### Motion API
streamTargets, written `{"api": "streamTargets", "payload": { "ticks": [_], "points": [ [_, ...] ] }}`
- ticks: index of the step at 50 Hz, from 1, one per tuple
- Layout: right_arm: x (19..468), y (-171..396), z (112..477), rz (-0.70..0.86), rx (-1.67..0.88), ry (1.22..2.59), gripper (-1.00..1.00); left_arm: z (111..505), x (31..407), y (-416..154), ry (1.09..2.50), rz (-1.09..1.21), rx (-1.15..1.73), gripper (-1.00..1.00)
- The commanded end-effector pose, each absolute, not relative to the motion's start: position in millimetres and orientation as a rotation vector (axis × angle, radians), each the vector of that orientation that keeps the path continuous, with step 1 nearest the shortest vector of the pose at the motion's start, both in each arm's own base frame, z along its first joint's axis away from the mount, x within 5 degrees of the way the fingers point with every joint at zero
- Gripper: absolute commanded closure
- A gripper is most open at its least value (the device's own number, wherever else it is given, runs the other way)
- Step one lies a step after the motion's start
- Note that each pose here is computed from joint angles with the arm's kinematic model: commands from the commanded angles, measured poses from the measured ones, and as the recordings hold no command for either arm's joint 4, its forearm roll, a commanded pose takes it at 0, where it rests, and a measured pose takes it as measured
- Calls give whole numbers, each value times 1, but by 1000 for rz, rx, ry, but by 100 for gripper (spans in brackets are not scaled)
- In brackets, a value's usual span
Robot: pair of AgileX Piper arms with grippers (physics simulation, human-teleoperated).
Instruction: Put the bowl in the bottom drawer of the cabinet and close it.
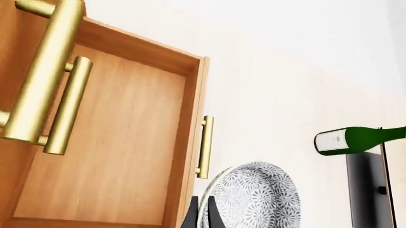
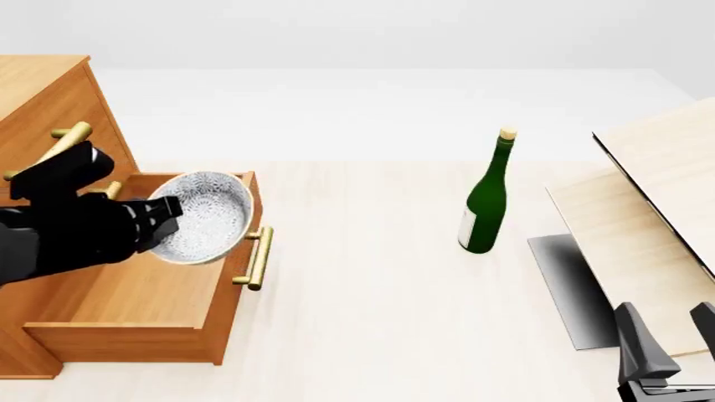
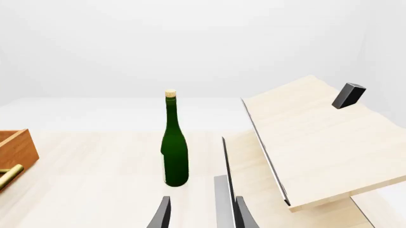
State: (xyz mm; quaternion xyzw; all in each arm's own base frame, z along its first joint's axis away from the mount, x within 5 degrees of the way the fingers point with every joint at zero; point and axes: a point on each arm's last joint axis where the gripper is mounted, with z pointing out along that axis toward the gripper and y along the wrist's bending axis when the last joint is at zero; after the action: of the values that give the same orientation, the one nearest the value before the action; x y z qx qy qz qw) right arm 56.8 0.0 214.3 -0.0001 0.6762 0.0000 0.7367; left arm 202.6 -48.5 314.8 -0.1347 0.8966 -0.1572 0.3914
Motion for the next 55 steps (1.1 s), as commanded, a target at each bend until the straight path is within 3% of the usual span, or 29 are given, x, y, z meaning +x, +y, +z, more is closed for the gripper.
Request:
{"api": "streamTargets", "payload": {
  "ticks": [1, 35, 55],
  "points": [
    [57, 0, 214, 0, 0, 1485, -100, 304, 207, -33, 2268, -369, -464, 100],
    [57, 0, 214, 0, 0, 1485, -100, 281, 227, 14, 2202, -269, -744, 100],
    [57, 0, 214, 0, 0, 1485, -100, 237, 261, 22, 2239, -254, -811, 100]
  ]
}}
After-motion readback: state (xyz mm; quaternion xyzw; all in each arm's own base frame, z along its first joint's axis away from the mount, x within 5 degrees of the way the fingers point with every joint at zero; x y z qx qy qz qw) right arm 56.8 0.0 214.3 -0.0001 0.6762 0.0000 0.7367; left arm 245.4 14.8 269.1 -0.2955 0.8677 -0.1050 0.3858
